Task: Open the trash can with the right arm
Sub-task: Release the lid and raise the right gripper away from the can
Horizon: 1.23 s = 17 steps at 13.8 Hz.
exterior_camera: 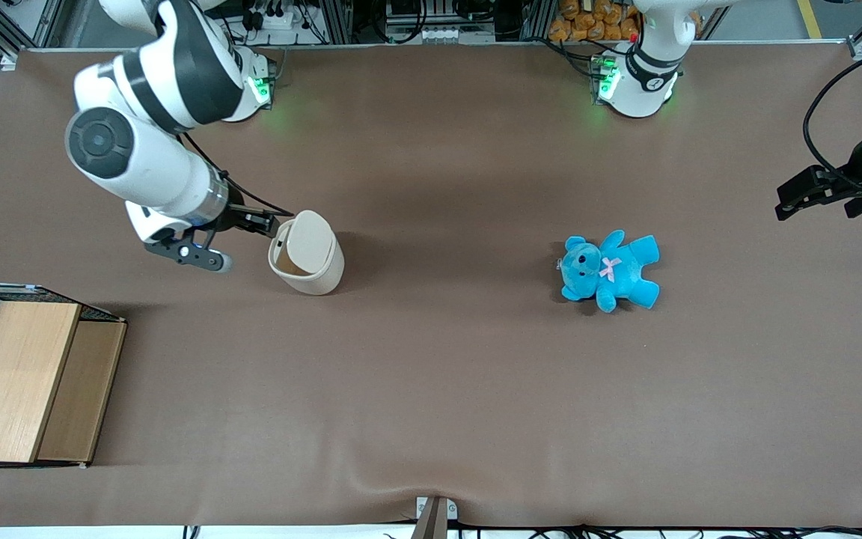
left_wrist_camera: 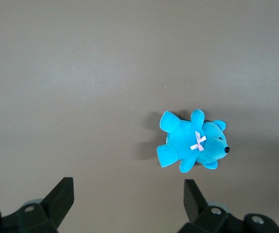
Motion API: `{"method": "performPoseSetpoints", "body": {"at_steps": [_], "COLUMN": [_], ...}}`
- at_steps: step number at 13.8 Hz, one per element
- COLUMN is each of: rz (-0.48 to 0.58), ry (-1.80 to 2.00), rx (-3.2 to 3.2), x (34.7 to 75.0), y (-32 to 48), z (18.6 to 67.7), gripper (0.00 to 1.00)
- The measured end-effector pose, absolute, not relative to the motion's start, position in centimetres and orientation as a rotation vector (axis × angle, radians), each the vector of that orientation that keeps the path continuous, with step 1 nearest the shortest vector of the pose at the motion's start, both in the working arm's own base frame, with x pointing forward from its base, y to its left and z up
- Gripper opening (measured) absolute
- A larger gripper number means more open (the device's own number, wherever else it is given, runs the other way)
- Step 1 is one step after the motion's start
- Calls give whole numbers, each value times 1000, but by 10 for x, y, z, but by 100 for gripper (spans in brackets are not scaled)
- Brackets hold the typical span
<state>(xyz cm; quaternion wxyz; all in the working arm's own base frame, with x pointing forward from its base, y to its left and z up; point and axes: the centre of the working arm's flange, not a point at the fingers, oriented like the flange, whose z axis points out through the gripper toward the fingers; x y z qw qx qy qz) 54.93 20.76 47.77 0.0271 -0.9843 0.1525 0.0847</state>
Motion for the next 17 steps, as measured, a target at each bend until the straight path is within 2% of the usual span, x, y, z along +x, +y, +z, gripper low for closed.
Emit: {"method": "performPoseSetpoints", "body": {"at_steps": [1,3,6,10,17], "rz": [240,207,138,71,33], "ry": [485,537,613,546,335], "rx": [-3031,-3011,-2974,-2971,-3059], "x": [554,566,586,597,583], "y": [202,180,121,61,31], "z": [488,510,545,564,619], "gripper": [83,100,100,100,100]}}
